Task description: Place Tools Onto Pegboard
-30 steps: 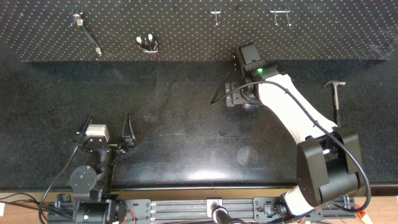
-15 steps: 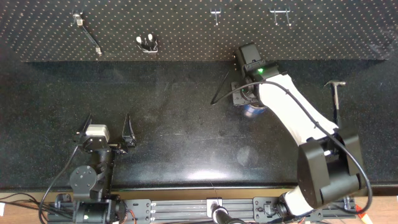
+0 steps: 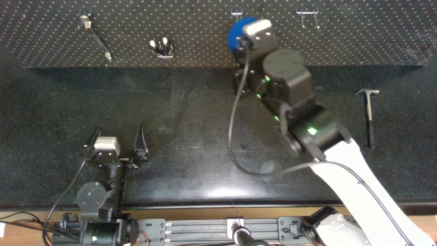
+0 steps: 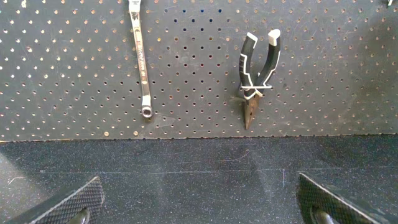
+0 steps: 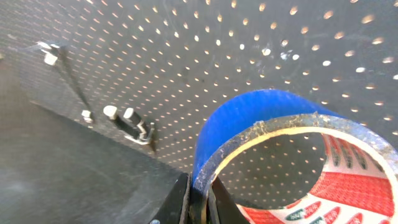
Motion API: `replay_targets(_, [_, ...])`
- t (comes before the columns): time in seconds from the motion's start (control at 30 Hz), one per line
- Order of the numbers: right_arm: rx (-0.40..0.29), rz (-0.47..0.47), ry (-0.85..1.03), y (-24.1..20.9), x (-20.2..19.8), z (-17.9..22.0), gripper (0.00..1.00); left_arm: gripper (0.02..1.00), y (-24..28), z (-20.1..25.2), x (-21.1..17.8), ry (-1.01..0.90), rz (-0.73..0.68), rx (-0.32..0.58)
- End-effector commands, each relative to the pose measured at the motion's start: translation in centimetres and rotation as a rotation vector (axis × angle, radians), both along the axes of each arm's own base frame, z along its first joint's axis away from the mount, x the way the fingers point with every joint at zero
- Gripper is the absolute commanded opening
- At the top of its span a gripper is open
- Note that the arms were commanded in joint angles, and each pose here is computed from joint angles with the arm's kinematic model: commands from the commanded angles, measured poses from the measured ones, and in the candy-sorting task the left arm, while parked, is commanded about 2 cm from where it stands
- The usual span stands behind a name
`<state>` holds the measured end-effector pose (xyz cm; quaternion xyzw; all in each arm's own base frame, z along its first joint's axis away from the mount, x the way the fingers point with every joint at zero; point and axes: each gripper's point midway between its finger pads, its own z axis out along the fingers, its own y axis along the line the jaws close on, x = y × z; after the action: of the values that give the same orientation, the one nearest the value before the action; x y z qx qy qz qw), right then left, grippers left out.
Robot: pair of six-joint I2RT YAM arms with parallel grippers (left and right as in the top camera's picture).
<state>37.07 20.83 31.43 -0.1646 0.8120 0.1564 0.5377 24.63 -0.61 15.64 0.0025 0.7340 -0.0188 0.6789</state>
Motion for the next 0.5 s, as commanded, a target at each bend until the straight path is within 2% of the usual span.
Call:
replay_targets(0.03, [-0.114,-0.133,-0.036,0.5,3.4,-2.8,0.077,0.993,-0.3,-0.1,0.0,0.000,-0.019,0.012])
replay_targets(0.1, [-0.126,-0.168,-0.050,0.8,4.6,-3.7,0.075,0.996,-0.3,-0.1,0.0,0.000,-0.019,0.012])
replay_targets(0.3, [-0.146,-0.188,-0.060,2.0,7.1,-6.5,0.075,0.996,-0.3,-0.1,0.0,0.000,-0.019,0.012])
replay_targets(0.5, [-0.113,-0.180,-0.096,3.2,8.6,-7.1,0.075,0.996,-0.3,-0.1,0.0,0.000,-0.019,0.012])
